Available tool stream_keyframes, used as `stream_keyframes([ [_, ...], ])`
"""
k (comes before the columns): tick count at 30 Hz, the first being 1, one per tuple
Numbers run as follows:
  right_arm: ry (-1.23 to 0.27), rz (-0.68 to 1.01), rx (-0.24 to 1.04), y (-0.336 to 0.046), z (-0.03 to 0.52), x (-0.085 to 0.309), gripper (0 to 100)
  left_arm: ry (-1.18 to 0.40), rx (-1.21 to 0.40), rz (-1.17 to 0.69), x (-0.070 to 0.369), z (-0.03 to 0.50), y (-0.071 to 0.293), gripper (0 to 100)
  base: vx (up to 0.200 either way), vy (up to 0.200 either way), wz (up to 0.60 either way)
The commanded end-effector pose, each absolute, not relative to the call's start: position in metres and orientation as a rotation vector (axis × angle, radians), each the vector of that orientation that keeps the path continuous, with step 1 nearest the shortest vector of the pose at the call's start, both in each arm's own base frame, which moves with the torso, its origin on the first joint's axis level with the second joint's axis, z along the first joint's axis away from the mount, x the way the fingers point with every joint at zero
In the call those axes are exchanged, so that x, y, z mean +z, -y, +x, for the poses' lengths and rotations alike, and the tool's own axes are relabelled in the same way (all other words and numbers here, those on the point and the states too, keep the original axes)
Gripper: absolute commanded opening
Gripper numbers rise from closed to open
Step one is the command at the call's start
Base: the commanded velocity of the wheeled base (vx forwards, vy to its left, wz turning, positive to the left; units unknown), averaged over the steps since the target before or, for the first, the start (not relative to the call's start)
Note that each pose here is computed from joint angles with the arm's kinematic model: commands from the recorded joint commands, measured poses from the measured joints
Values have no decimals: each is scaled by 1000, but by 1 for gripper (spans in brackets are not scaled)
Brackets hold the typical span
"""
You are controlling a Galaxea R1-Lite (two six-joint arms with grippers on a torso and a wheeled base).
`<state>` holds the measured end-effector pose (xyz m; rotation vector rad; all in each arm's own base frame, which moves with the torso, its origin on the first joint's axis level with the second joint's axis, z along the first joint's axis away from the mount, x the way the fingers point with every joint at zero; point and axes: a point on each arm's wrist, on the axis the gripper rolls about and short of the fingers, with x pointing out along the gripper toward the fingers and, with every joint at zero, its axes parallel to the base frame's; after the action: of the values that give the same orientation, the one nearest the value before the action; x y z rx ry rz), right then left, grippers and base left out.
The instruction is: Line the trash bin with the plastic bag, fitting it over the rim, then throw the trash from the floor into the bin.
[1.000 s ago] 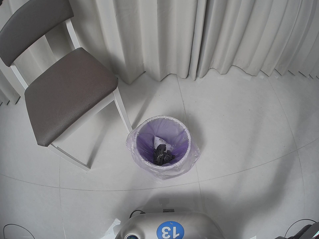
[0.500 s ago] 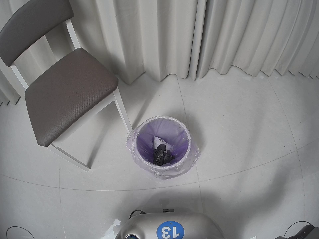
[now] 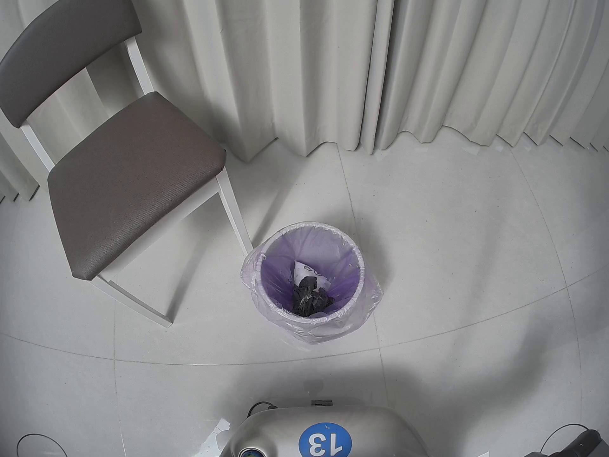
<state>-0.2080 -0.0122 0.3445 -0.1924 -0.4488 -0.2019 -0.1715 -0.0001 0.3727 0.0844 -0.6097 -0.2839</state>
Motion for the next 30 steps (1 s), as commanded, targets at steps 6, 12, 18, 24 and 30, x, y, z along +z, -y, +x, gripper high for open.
stream_keyframes([
  [6,484,-201,-271,-3,-253,300,100,604,-228,111,344,-197,-14,100,0,0,0],
  [12,491,-182,-261,-4,-269,274,100,629,-217,153,332,-203,-29,100,0,0,0],
  [18,523,-137,-241,-4,-279,248,100,647,-176,193,326,-209,-37,100,0,0,0],
  [24,579,-134,-193,-1,-290,239,100,652,-153,205,321,-213,-31,100,0,0,0],
  [30,593,-145,-109,0,-297,230,100,640,-102,225,303,-218,-19,100,0,0,0],
])
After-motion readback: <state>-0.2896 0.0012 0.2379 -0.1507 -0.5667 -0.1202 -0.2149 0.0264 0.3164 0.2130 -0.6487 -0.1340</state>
